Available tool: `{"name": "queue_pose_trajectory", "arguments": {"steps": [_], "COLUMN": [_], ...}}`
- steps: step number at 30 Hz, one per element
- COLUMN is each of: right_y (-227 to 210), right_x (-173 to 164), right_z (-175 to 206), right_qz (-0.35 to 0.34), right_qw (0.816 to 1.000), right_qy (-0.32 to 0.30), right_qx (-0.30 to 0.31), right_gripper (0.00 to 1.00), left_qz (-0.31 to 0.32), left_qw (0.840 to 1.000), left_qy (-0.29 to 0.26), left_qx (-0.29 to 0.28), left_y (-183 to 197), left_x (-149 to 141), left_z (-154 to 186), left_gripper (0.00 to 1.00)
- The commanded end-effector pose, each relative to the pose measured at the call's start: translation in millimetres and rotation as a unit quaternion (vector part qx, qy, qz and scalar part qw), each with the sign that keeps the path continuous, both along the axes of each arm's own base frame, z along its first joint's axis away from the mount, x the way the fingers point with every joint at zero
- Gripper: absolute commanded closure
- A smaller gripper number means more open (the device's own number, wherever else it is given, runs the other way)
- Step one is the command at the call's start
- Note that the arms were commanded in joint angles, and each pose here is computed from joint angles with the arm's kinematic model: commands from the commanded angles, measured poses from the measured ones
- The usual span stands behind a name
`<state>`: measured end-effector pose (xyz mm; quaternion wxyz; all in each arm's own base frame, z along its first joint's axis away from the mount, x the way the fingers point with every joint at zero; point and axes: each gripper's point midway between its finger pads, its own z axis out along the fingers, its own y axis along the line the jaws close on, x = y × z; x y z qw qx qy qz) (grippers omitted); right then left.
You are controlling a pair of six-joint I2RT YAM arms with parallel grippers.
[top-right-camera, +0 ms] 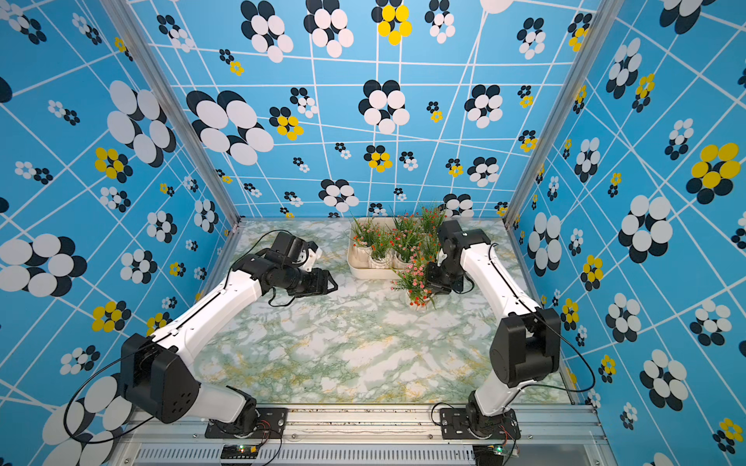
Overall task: Put the potted gypsophila into the storage box
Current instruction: Pick up the baby's breath potted plant from the center of the board, then adjust the baby's breath potted plant in the storage box.
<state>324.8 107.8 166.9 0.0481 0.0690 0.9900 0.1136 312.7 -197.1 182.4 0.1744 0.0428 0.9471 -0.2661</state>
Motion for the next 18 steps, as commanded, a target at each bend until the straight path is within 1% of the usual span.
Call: {"name": "queue_pose_trajectory", "arguments": {"steps": [1, 11, 14, 18], "right_y": [9.3, 43.1, 57.6, 76.1], "right_x": [13.3, 73.8, 97.1, 128.3], "right_z": [26.5, 69.3, 86.2, 96.5], "right_qz": [0.02, 0.046, 0.046, 0.032], "right_qw": [1.0, 0.997, 0.994, 0.989], "right_qy": [-0.021, -0.064, -0.09, -0.125], "right_qx": [0.006, 0.021, 0.037, 0.071], "right_gripper": [1.0, 1.0, 1.0, 1.0], "left_qz": [0.001, 0.01, 0.013, 0.015], "left_qw": [1.0, 1.0, 1.0, 1.0], "left_qy": [-0.003, 0.003, 0.008, 0.016], "left_qx": [-0.009, -0.011, -0.013, -0.013], "left_y": [4.1, 11.2, 12.4, 12.7], "left_x": [-2.4, 4.5, 7.6, 12.5], "left_z": [3.8, -1.1, -3.9, -9.7], "left_gripper": [0.29, 0.29, 0.29, 0.29]}}
